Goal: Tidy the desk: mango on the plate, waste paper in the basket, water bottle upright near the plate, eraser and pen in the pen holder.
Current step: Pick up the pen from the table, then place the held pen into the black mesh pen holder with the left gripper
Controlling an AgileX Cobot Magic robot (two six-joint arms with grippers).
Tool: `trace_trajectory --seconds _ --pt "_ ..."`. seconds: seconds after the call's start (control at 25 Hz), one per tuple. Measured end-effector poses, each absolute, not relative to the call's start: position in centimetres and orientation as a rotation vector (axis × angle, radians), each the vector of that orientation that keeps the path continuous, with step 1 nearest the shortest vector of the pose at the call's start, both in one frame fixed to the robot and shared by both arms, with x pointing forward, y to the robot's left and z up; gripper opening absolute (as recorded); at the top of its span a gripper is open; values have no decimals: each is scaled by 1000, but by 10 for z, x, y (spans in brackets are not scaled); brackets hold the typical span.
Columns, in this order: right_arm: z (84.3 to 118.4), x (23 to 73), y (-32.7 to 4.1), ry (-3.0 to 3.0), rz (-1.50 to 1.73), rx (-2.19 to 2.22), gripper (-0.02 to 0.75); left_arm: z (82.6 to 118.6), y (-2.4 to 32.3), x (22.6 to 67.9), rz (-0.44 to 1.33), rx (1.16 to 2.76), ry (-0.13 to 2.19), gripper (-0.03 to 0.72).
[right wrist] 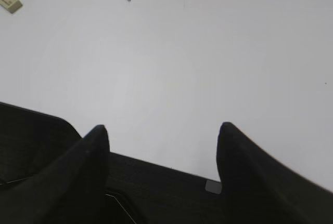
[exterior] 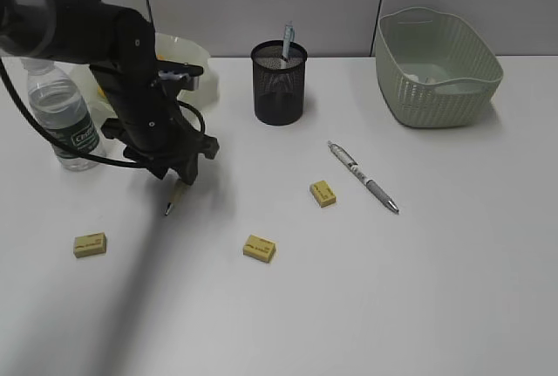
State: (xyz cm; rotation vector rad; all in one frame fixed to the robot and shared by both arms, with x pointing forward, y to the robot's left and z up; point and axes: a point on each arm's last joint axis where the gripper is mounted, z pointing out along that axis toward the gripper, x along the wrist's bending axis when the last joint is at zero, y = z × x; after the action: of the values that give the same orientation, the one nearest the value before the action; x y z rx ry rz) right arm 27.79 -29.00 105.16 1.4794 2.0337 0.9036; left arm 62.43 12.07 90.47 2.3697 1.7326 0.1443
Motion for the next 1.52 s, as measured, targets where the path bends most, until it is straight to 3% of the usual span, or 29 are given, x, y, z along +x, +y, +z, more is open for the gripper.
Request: trace_trajectory --seconds 0.48,0.6,0.8,1.2,1.52 --pt "1052 278 -290 2034 904 1479 512 894 117 633 165 2359 1721 307" --pt "1052 278 -290 2034 904 1479 512 894 116 638 187 2353 1706 256" --pt "1052 278 -290 2034 904 1479 512 894 114 642 193 2343 1704 97" --pt "1052 278 -290 2033 904 1481 512 904 112 644 127 2396 1753 98" --pt "1052 278 -290 2033 904 1481 512 968 104 661 112 2426 1734 98"
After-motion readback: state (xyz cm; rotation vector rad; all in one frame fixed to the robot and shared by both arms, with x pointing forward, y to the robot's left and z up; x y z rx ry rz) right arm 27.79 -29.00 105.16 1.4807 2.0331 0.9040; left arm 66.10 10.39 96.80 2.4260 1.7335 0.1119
